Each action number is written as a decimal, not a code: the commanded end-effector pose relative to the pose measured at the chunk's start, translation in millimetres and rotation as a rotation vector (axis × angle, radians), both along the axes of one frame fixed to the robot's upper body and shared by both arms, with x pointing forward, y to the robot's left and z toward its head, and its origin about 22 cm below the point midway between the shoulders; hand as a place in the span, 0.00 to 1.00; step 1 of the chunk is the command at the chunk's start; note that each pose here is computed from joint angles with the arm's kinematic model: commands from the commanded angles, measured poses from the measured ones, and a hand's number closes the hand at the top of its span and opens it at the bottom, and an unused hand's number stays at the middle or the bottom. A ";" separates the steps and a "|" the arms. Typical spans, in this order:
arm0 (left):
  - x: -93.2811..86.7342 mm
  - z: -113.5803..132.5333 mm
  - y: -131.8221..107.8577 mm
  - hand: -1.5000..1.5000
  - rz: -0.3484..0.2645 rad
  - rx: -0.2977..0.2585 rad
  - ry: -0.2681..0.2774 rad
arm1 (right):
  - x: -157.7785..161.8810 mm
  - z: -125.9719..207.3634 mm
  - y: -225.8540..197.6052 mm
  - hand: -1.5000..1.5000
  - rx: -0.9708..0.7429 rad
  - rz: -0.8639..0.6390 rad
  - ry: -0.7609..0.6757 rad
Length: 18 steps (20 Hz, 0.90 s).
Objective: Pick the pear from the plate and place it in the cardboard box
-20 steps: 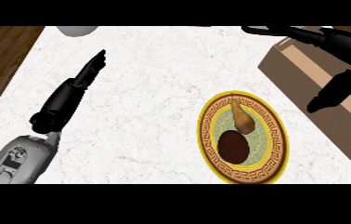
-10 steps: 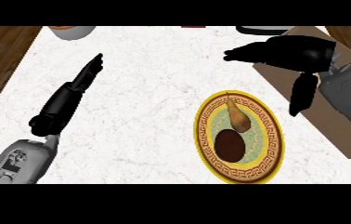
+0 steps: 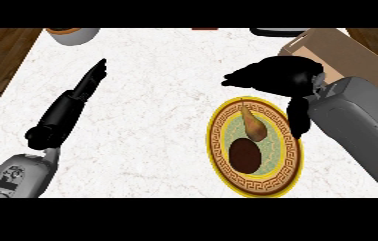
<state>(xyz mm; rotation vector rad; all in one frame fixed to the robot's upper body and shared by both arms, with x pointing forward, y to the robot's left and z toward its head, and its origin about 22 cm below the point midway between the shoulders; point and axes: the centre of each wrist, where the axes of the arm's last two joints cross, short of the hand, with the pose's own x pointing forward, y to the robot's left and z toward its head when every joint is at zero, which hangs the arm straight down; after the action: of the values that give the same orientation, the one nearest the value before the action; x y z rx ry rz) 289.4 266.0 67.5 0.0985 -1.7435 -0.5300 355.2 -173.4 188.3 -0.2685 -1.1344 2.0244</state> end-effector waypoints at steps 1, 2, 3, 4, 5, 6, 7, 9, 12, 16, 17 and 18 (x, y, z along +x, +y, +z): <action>14.0 5.0 3.3 0.50 0.015 0.010 -0.006 | -13.4 -18.1 11.2 0.00 -0.039 -0.035 0.028; 3.3 -6.8 -0.9 0.50 -0.003 0.009 0.001 | -18.5 -35.8 15.2 0.00 -0.037 -0.025 0.017; 3.6 -3.1 2.5 0.50 -0.002 0.001 0.004 | -12.9 -3.0 -8.4 0.00 -0.061 -0.022 0.039; -6.8 1.7 -3.6 0.50 -0.003 -0.003 -0.002 | -16.6 -29.4 15.2 0.00 -0.053 -0.040 0.045; 1.7 1.9 2.5 0.50 0.001 0.002 0.002 | -15.2 -33.6 11.9 0.00 -0.060 -0.043 0.017; 0.3 -9.0 -14.5 0.50 -0.003 0.003 0.006 | -19.7 -28.0 27.5 0.00 -0.071 -0.048 -0.014; 3.6 -10.0 -13.0 0.50 0.018 -0.006 -0.001 | -22.7 -39.4 25.7 0.00 -0.072 -0.043 -0.018; 1.5 -7.4 -11.4 0.50 -0.006 0.000 0.003 | -12.9 -31.5 10.2 0.00 -0.107 -0.055 -0.040; 14.0 -6.3 -1.2 0.50 -0.006 -0.007 -0.005 | -15.8 -46.1 24.8 0.00 -0.102 -0.070 -0.056; 3.4 5.9 -6.3 0.50 0.000 -0.002 -0.005 | -13.5 -65.2 19.4 0.00 -0.112 -0.055 -0.071; 1.3 -7.0 12.3 0.50 0.002 0.009 -0.001 | -9.4 -58.0 -0.9 0.00 -0.114 -0.065 -0.071; 11.5 -3.9 2.8 0.50 0.012 0.010 -0.001 | 6.4 -73.8 7.2 0.00 -0.128 -0.075 -0.054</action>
<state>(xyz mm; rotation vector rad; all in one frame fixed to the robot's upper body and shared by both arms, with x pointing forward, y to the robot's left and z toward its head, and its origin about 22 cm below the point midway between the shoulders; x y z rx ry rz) 293.7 269.9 63.5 0.1015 -1.7441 -0.5354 348.4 -161.1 131.8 -0.4107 -1.0471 2.0308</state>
